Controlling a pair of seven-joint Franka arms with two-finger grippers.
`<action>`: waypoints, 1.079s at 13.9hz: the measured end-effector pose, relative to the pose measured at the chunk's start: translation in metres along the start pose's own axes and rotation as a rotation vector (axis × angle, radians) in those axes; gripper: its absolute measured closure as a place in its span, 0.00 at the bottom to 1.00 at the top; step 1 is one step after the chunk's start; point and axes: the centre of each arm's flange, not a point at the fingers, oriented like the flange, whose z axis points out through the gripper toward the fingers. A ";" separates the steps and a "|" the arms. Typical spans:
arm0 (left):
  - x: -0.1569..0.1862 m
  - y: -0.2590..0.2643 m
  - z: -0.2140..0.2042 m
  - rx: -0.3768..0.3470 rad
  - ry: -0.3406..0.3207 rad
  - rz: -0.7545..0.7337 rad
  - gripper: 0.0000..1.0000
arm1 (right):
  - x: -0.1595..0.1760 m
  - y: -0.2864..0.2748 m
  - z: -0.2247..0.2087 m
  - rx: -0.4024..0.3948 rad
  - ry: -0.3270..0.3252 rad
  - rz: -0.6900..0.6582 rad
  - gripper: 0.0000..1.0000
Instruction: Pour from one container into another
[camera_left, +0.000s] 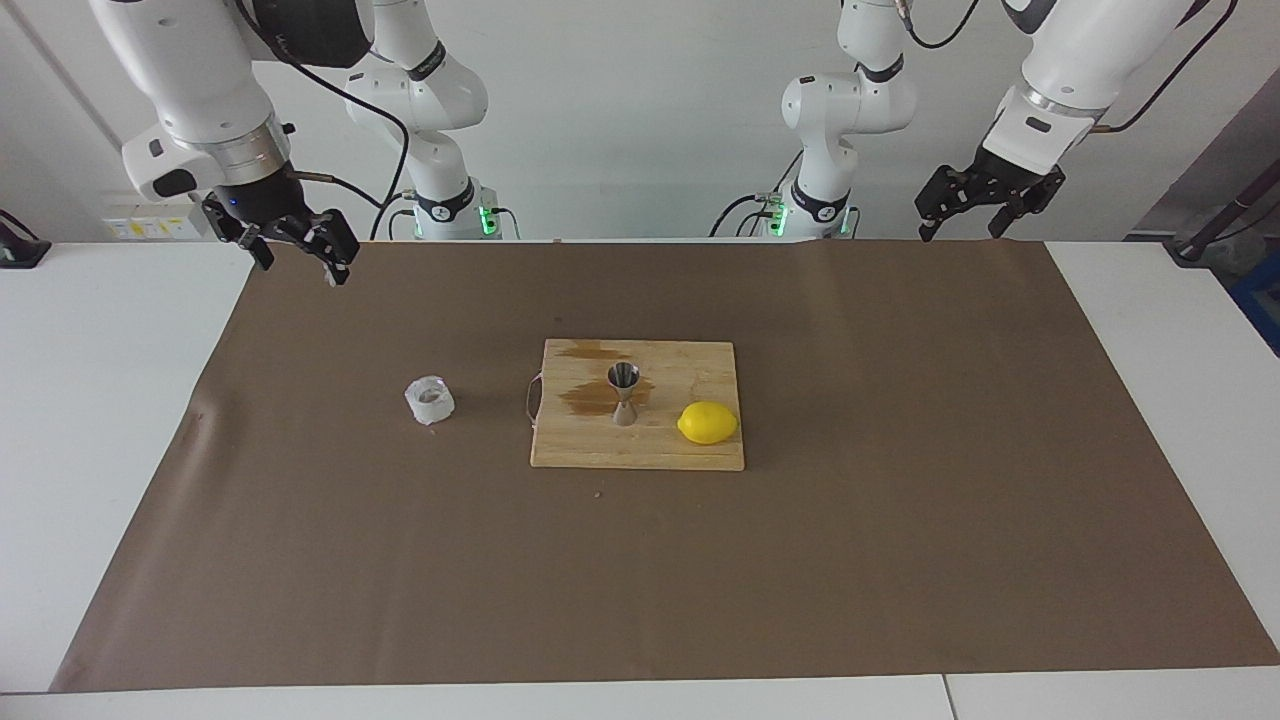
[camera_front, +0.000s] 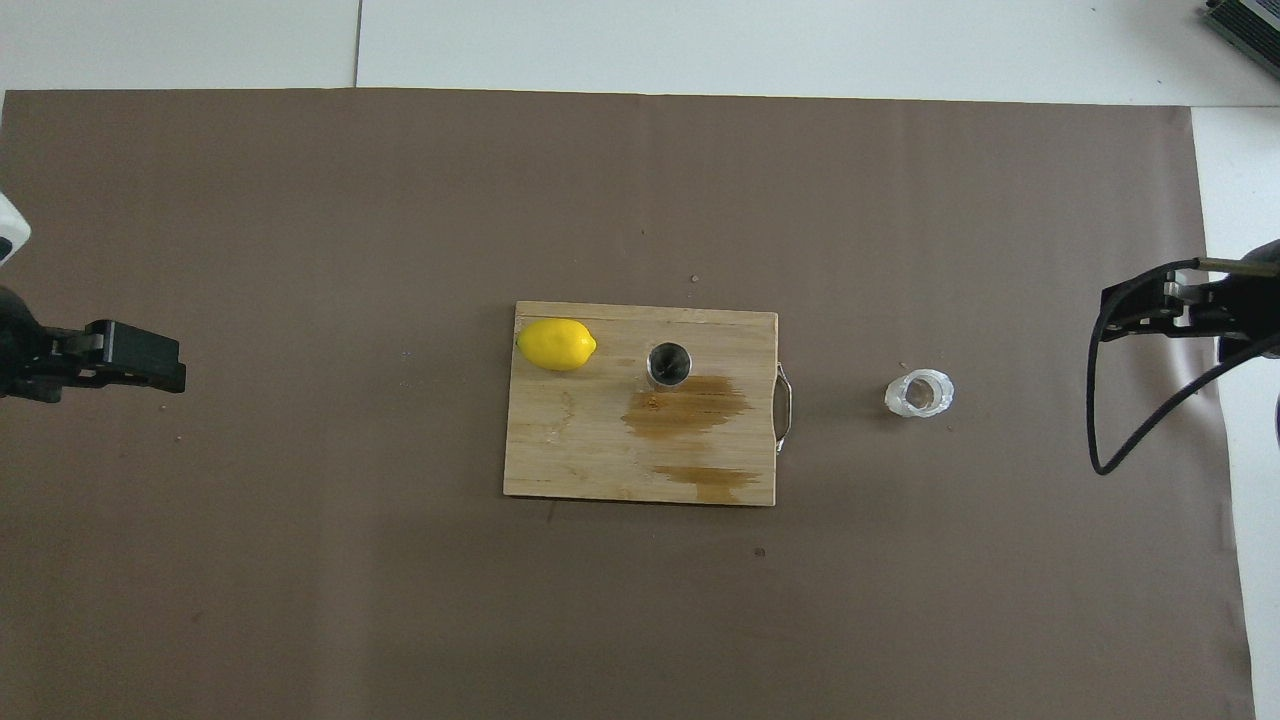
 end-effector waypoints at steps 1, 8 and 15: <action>0.001 0.000 0.002 0.000 -0.003 0.000 0.00 | 0.000 0.000 0.000 0.000 -0.001 0.000 0.00; 0.001 0.005 0.005 0.001 -0.005 0.009 0.00 | -0.004 -0.011 0.007 0.072 -0.008 -0.167 0.00; 0.001 0.002 0.005 0.000 -0.005 0.003 0.00 | -0.011 -0.014 0.048 0.089 0.102 -0.780 0.00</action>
